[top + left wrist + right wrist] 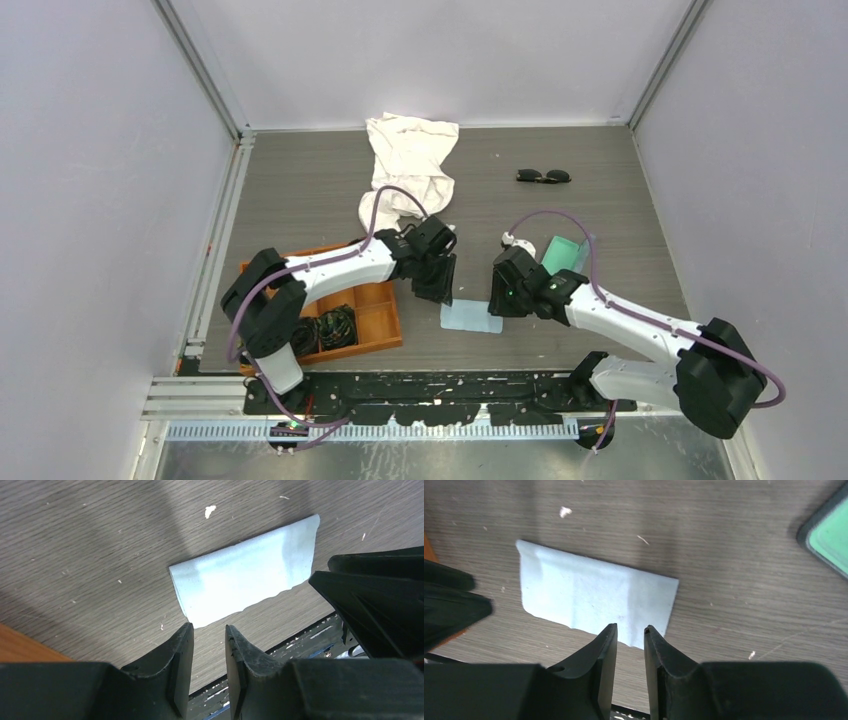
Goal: Organize the sunglasses
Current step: Fold the glasses cleaning cloth at the center of the board, then adjust the sunglasses case at the center of the board.
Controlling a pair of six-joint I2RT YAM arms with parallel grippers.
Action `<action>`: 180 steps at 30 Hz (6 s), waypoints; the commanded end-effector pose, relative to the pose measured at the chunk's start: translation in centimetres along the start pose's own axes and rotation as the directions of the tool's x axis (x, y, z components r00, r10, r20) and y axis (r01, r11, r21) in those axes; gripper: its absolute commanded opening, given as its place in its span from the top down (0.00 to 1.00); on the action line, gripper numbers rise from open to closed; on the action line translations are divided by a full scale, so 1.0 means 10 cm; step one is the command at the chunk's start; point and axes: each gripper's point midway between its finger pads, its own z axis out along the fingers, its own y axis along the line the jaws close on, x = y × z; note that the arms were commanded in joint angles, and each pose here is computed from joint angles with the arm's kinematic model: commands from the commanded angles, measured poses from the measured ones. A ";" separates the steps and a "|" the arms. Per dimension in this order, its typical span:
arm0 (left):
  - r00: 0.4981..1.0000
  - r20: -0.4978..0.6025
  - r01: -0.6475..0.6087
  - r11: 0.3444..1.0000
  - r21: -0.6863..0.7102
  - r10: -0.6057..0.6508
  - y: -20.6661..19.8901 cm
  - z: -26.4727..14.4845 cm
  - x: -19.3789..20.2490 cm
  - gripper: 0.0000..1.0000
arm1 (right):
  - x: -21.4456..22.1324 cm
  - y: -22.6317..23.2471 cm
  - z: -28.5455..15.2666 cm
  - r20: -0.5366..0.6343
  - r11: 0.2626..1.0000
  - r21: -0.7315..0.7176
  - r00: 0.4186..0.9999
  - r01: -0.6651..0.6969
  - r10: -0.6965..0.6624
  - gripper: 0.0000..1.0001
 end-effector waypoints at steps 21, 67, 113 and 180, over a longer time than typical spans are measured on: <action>0.987 0.035 0.155 0.988 -0.002 -0.155 0.05 0.10 0.23 0.68 | 0.12 -0.11 -0.04 0.068 0.933 -0.003 0.931 -0.360 0.359 0.66; 0.980 0.177 0.081 0.996 0.046 -0.088 0.11 -0.02 -0.41 0.88 | -1.04 -0.90 -0.25 0.367 0.886 0.309 0.903 -0.346 0.224 0.65; 0.971 0.214 0.124 0.990 -0.060 -0.109 0.52 -0.35 -0.20 0.79 | -0.99 0.17 0.69 0.060 0.964 0.068 0.963 0.257 -0.261 0.77; 0.996 0.088 0.000 0.994 0.106 -0.009 0.12 -0.16 -0.23 0.69 | -1.57 -0.35 0.18 0.105 0.907 0.096 0.902 0.409 -0.418 0.64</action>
